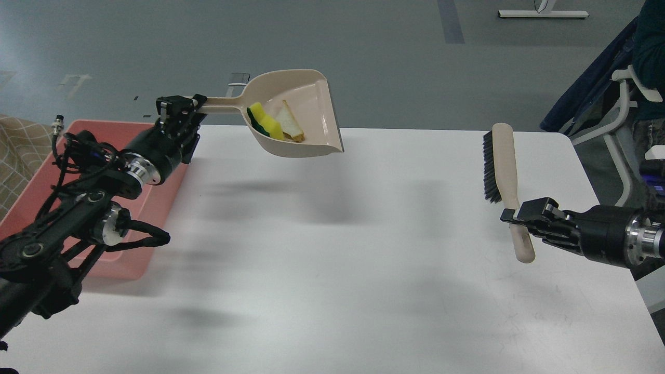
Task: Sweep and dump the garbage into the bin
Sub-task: 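Lift the dustpan with the left gripper over the pink bin, then tilt the dustpan to dump the sponge into the bin, then lower the dustpan back onto the table with the left gripper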
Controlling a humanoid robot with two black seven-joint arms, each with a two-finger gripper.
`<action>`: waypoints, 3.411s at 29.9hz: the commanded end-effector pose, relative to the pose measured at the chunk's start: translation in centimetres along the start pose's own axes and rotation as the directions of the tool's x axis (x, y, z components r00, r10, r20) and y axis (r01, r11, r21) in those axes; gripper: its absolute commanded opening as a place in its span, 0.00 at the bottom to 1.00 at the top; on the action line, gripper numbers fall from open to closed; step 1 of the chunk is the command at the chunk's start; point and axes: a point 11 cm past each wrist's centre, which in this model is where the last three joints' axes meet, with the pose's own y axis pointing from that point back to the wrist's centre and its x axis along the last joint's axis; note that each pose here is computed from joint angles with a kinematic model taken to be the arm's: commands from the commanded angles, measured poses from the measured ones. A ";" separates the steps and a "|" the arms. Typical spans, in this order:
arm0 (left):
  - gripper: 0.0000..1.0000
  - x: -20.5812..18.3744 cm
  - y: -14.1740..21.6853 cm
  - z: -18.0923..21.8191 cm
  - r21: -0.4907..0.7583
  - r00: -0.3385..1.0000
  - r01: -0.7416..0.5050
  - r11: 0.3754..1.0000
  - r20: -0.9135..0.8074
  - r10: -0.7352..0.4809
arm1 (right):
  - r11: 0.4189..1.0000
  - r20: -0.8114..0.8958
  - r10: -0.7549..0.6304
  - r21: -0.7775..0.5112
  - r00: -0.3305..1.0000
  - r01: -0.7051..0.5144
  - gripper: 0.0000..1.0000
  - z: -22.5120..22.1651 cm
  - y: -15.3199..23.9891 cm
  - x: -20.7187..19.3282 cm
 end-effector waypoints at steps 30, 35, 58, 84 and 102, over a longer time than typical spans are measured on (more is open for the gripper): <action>0.00 17.1 15.8 3.0 0.065 0.945 -0.094 0.993 0.320 0.069 | 0.999 0.020 -0.037 0.015 0.999 0.037 0.00 0.1 -1.2 -1.5; 0.00 18.2 15.9 4.6 0.063 0.924 -0.108 0.992 0.373 0.077 | 0.999 0.021 -0.040 0.017 0.999 0.040 0.00 0.1 -1.2 -1.6; 0.00 24.3 19.2 7.4 0.077 0.756 -0.233 0.969 0.642 0.131 | 0.999 0.020 -0.040 0.024 0.999 0.040 0.00 -0.1 -1.3 -1.7; 0.00 23.9 16.1 17.1 -0.145 0.684 -0.195 0.970 0.689 0.241 | 0.998 0.019 -0.040 0.041 0.999 0.039 0.00 -0.6 -1.6 -1.6; 0.00 6.2 5.5 10.5 -0.129 0.899 0.159 0.979 0.429 -0.089 | 0.999 0.015 -0.035 0.030 0.999 0.035 0.00 -0.2 -1.5 -1.5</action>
